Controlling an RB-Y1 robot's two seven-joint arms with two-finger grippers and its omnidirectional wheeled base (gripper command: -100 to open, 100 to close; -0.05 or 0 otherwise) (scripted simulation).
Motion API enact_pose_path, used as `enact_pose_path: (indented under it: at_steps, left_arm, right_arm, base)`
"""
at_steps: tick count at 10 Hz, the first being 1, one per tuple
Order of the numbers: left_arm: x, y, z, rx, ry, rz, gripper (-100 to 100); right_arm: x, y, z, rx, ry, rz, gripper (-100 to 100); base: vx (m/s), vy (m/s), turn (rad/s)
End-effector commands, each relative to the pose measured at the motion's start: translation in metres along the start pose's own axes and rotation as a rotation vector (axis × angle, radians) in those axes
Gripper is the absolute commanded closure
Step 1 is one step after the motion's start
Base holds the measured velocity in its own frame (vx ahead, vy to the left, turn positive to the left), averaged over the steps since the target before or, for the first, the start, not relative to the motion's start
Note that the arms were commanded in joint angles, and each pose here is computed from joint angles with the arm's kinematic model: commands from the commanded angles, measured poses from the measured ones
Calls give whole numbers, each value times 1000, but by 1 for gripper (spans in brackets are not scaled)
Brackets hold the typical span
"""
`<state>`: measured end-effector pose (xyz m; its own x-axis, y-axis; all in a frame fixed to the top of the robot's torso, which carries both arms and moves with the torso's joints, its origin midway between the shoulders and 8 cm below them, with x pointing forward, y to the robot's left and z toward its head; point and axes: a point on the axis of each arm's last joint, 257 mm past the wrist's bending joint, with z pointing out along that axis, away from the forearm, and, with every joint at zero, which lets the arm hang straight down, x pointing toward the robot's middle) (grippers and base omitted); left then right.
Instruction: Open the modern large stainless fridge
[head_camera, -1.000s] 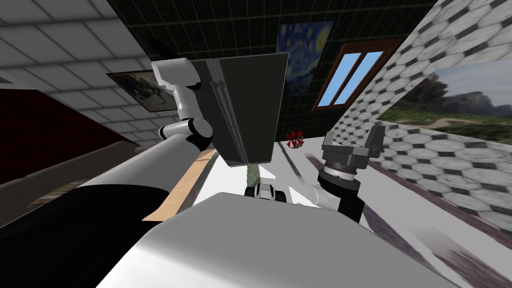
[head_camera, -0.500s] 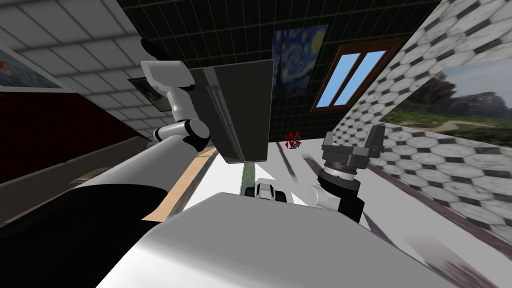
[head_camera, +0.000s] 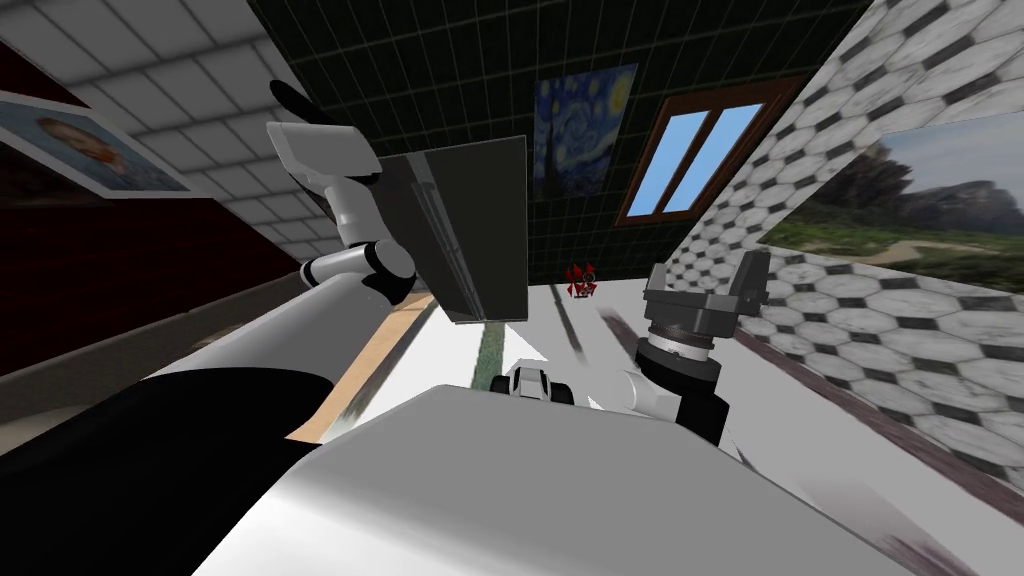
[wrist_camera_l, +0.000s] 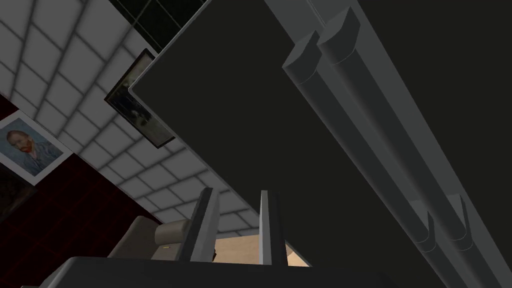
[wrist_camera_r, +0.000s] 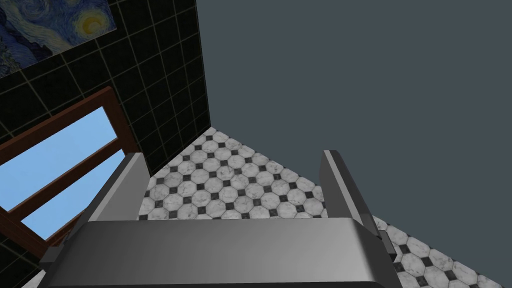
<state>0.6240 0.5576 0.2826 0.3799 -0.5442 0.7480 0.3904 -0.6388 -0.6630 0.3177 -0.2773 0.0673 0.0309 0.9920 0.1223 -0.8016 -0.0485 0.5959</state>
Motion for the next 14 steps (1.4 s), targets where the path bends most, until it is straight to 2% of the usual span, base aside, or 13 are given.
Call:
enact_pose_path:
  at_steps: [1, 9, 11, 12, 14]
  left_arm:
    - [-15, 5, 6, -2, -14, -22, -100]
    - [-69, 25, 26, -8, -68, -94, -100]
    - [-66, 24, 25, -8, -64, -90, -100]
    - [-66, 24, 25, -8, -65, -90, 100]
    - [-83, 4, 23, 34, -101, -92, 100]
  right_arm:
    - [0, 0, 0, 0, 0, 0, 0]
    - [0, 0, 0, 0, 0, 0, 0]
    - [0, 0, 0, 0, 0, 0, 0]
    - [0, 0, 0, 0, 0, 0, 0]
    - [0, 0, 0, 0, 0, 0, 0]
  base:
    - [183, -55, 16]
    - [189, -48, 13]
    - [52, -13, 1]
    - [12, -1, 8]
    - [-8, -158, 86]
